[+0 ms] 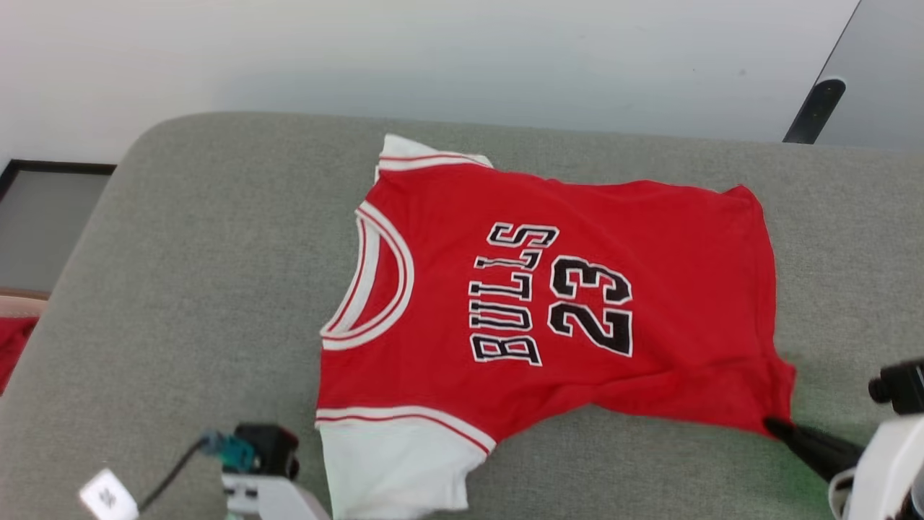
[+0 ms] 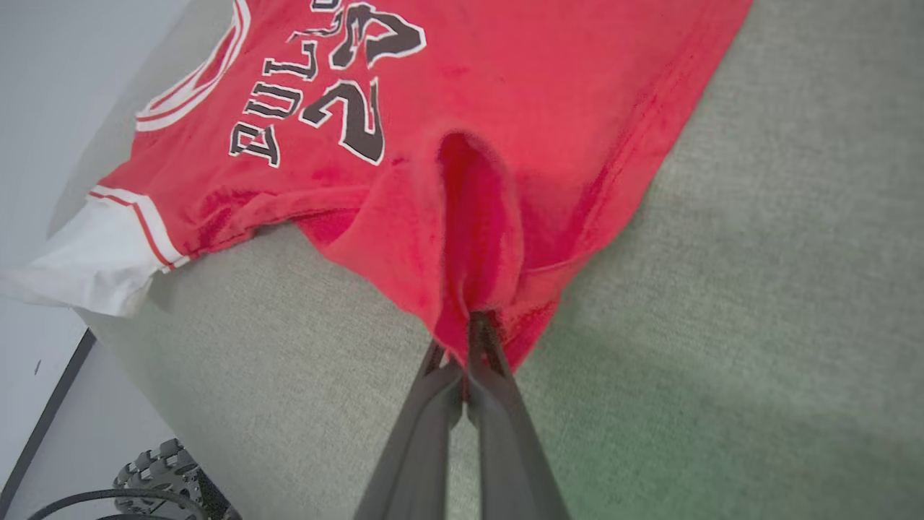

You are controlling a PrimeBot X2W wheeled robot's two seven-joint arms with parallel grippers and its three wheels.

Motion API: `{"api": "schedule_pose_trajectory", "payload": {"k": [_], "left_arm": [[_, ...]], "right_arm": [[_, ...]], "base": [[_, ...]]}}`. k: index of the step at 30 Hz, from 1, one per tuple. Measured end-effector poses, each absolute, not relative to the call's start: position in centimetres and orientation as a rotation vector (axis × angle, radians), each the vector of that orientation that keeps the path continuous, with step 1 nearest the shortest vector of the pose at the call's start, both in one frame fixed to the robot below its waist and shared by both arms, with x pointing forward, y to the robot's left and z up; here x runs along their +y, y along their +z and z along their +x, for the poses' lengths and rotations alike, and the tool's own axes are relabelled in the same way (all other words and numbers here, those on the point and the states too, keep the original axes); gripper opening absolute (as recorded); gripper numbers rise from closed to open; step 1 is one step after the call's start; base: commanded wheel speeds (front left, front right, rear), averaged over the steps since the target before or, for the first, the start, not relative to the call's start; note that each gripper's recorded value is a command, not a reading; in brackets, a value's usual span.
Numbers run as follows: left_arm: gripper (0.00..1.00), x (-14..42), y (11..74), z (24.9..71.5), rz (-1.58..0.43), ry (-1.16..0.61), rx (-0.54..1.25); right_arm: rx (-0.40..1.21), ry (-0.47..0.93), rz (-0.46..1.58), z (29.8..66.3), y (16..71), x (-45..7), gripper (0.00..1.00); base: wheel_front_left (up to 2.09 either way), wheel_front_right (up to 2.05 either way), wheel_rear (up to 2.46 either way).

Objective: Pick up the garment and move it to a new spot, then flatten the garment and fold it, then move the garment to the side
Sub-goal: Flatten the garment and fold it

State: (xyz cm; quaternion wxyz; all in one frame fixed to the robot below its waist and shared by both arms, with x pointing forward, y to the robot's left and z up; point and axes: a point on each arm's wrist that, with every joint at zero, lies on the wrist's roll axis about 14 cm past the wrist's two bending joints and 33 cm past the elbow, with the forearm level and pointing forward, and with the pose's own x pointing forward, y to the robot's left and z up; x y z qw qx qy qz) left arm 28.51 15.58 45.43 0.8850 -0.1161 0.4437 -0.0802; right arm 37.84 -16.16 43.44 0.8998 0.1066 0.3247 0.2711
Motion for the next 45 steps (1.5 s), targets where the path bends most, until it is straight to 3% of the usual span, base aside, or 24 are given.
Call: {"api": "schedule_pose_trajectory", "payload": {"k": [8,18,25,36,45], "left_arm": [[0.00,14.8,45.7,26.5,-0.255,-0.162,0.979],[0.00,18.2,51.0,33.5,-0.039,-0.149,0.753],[0.00,18.7,54.4,40.3,0.111,-0.208,0.616],[0.00,17.3,50.2,47.3,0.174,-0.305,0.746],[0.00,17.8,44.5,47.7,0.166,-0.302,0.962]], "right_arm": [[0.747,0.531,0.275,34.7,41.9,-17.5,0.00],[0.688,0.489,0.334,35.5,43.5,-18.5,0.00],[0.643,0.445,0.293,38.6,44.5,-19.8,0.00],[0.757,0.413,0.231,41.4,41.3,-18.7,0.00],[0.842,0.429,0.220,42.2,39.7,-17.1,0.00]], "base": [[0.00,0.00,0.00],[0.00,0.00,0.00],[0.00,0.00,0.00],[0.00,0.00,0.00],[0.00,0.00,0.00]]}}
